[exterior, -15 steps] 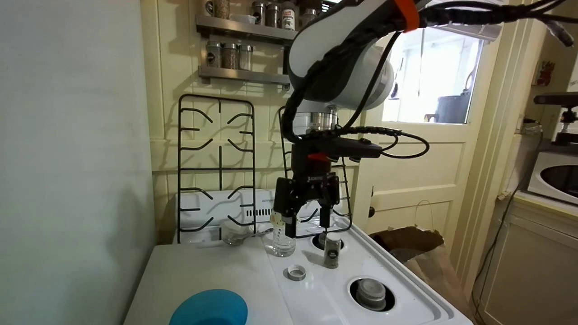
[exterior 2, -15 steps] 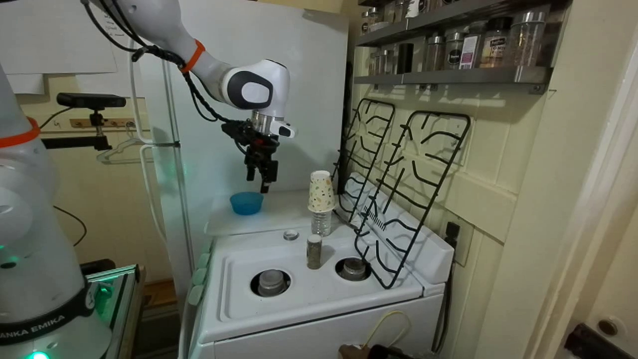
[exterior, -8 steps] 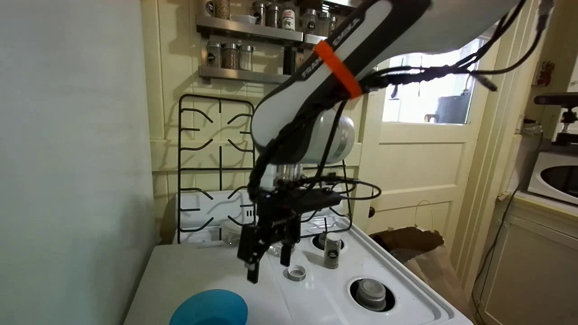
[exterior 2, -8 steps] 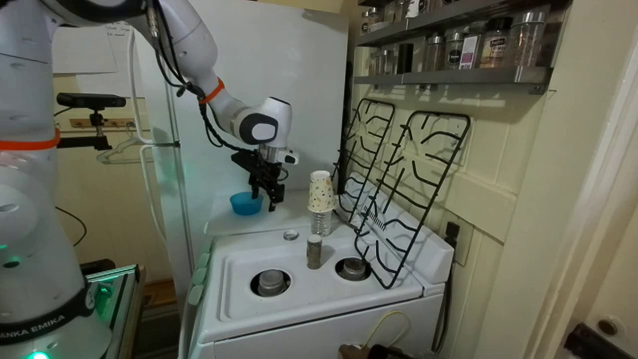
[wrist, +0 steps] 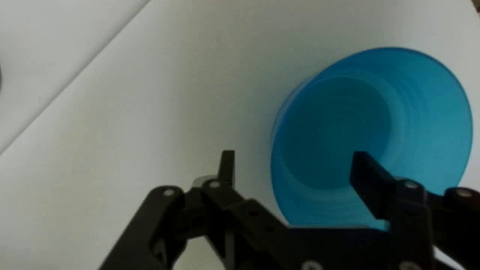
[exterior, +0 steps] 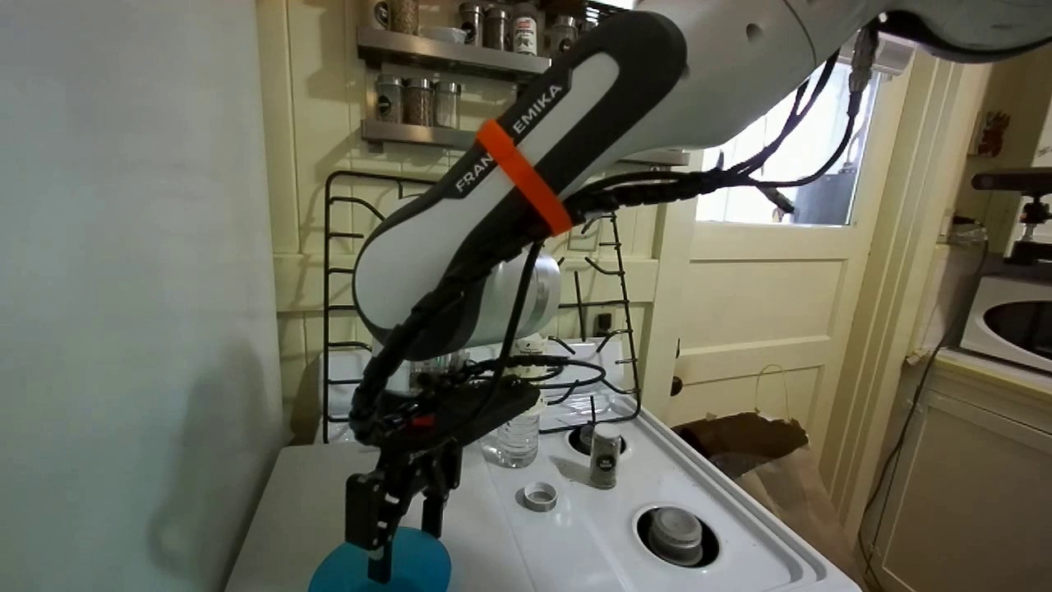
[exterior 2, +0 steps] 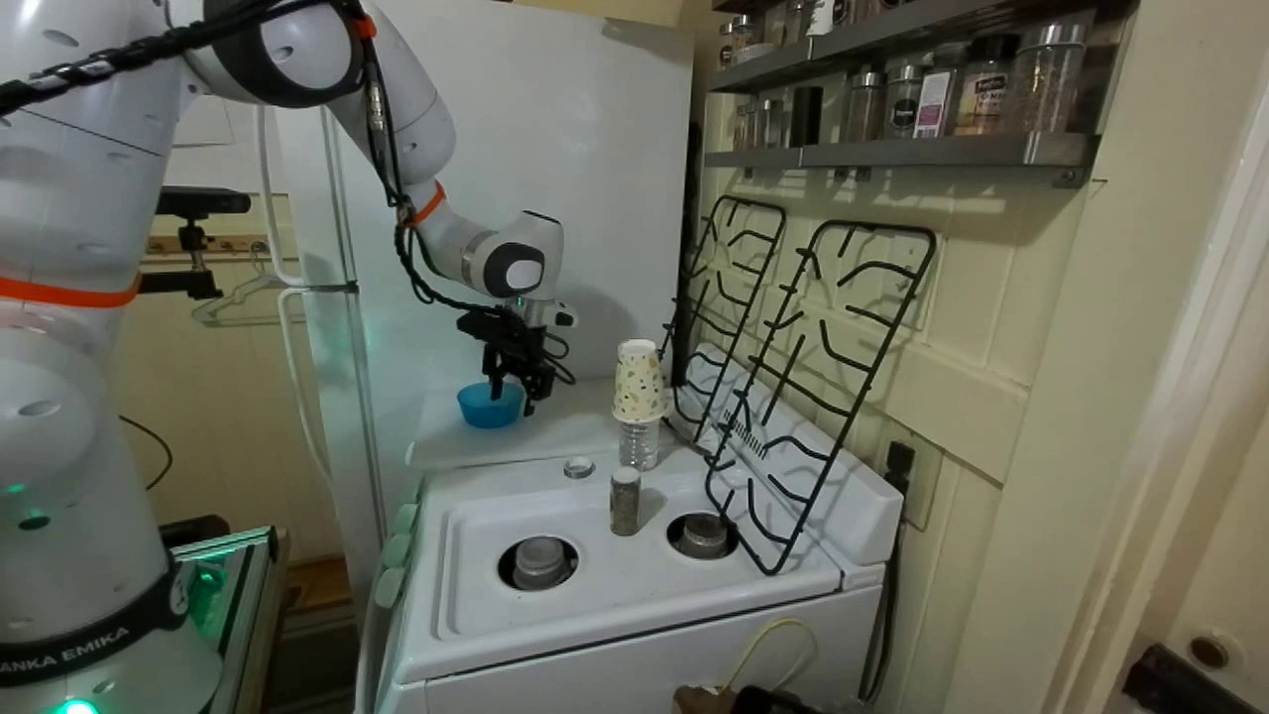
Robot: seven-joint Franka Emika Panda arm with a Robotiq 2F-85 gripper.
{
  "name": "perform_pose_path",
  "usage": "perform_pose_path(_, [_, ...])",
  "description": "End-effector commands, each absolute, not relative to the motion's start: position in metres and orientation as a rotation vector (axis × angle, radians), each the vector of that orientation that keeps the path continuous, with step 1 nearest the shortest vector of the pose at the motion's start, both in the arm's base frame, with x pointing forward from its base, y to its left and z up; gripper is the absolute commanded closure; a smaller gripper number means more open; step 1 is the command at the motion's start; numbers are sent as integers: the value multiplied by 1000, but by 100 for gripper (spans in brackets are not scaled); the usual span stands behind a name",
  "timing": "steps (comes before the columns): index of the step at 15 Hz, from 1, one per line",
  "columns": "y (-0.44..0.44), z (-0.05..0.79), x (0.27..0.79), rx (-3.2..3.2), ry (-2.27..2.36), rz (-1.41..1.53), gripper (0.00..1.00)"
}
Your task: Pick up the blue bowl and put it on top of the cup
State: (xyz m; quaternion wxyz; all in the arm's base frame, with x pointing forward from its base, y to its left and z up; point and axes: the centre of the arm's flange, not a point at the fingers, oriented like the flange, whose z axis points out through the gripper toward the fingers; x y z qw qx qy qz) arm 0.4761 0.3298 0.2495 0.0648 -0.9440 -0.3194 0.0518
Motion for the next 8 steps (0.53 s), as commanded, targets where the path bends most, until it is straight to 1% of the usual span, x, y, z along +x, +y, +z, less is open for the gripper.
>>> perform_pose_path(1, [343,247,485,-2841,-1022,167,51])
perform_pose_path(2, [342,250,484,-2850,-1020,158,58])
perform_pose_path(3, [340,253,483,-2854,-1019,141,67])
perform_pose_path(5, [337,262,480,-2868,-1013,111,81])
perform_pose_path(7, [335,267,479,-2875,-1007,87,96])
perform_pose_path(8, [334,269,479,-2877,-1005,80,100])
